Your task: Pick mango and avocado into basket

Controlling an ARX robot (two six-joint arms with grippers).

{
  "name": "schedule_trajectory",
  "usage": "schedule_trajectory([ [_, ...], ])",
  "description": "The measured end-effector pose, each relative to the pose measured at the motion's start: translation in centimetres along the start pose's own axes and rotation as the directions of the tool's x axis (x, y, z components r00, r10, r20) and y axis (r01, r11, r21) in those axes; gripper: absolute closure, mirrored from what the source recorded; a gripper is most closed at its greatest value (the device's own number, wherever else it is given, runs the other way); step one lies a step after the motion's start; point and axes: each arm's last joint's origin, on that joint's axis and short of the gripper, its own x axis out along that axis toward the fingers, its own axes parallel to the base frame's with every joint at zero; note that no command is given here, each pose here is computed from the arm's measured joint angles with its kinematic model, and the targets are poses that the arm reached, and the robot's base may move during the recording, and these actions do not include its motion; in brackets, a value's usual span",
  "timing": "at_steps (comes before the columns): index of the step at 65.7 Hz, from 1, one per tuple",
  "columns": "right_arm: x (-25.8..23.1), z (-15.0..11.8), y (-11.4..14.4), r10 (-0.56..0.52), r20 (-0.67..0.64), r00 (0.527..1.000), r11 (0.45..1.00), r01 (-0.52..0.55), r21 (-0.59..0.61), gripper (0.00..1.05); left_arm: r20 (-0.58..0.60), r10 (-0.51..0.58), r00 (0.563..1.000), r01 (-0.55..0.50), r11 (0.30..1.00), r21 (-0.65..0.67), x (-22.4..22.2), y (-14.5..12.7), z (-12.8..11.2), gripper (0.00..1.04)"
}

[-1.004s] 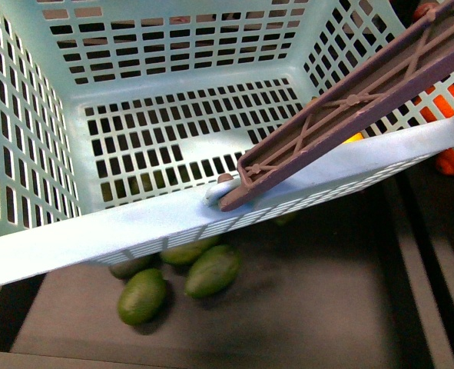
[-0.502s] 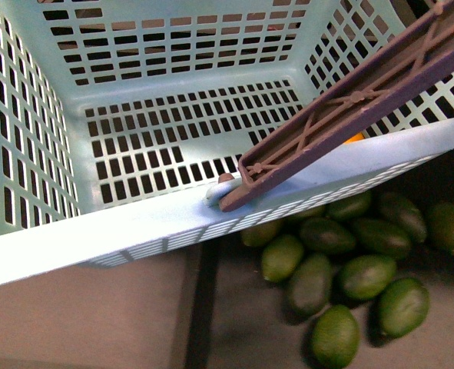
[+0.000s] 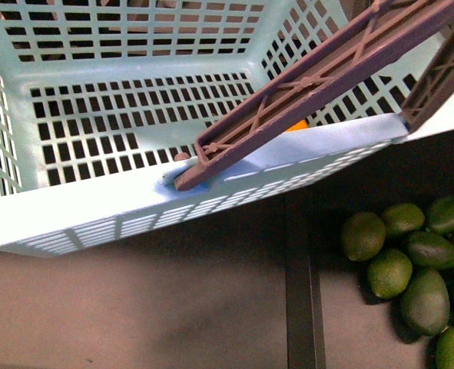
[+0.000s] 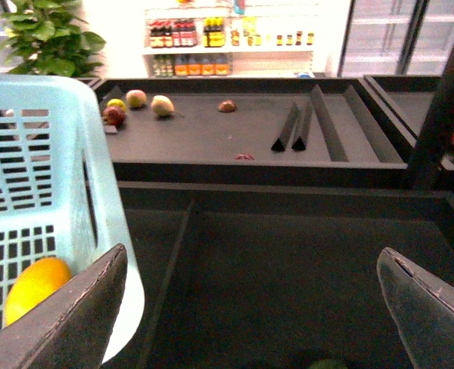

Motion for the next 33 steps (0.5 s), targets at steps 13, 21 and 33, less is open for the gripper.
schedule_trajectory([
  [13, 1.9, 1.3, -2.9, -0.214, -0.294, 0.932, 0.975, 0.220, -0.012, 0.09, -0.037, -0.025, 0.999, 0.025, 1.000, -0.006, 0.0, -0.3, -0.5, 0.91],
  [21, 3.9, 1.0, -5.7, -0.210, -0.341, 0.916, 0.978, 0.200, -0.066, 0.09, -0.044, -0.029, 0.999, 0.029, 1.000, -0.004, 0.0, -0.5, -0.7, 0.91],
  [33, 7.4, -2.6, -9.9, -0.163, -0.506, 0.847, 0.986, 0.162, -0.046, 0.09, -0.034, -0.023, 0.999, 0.023, 1.000, -0.006, 0.0, -0.4, -0.6, 0.91],
])
